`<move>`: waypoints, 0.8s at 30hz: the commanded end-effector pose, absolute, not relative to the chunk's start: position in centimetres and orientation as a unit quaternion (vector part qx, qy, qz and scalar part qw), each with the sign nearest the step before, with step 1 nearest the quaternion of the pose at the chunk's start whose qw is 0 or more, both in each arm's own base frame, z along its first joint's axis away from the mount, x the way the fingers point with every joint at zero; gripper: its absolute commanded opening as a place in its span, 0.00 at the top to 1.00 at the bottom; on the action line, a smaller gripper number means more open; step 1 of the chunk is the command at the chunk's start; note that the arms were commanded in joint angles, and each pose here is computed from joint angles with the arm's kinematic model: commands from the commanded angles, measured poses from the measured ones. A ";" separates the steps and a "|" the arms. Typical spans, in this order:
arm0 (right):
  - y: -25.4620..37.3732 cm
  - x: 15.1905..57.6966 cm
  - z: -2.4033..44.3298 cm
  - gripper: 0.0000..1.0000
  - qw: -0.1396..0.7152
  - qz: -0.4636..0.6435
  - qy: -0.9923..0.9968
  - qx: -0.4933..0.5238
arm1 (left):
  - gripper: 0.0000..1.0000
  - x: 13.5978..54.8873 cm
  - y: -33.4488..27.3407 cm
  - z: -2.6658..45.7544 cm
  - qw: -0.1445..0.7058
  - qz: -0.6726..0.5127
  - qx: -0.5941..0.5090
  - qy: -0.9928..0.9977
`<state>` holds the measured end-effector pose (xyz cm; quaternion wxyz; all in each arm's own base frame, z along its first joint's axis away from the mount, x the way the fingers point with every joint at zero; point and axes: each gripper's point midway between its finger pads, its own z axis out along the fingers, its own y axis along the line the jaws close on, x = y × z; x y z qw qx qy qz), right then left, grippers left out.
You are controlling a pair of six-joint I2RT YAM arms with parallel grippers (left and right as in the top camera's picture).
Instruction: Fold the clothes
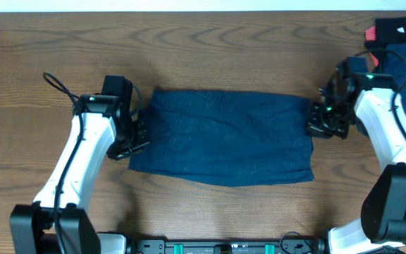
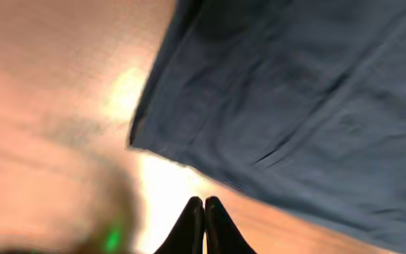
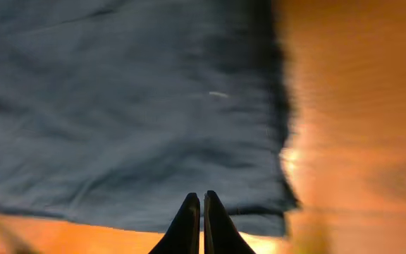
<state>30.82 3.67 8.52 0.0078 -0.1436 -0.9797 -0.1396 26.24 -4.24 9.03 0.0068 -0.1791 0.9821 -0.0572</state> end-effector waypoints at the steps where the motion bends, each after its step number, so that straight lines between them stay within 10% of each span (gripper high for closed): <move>1: 7.3 30.8 8.3 0.96 0.003 -0.186 -0.978 -0.092 | 0.94 27.6 -6.4 9.2 0.024 -0.098 -0.133 0.986; 24: 5.1 28.2 0.6 0.96 0.002 -0.120 -0.976 -0.183 | 0.94 29.6 -6.3 -1.9 -0.066 -0.074 -0.088 0.991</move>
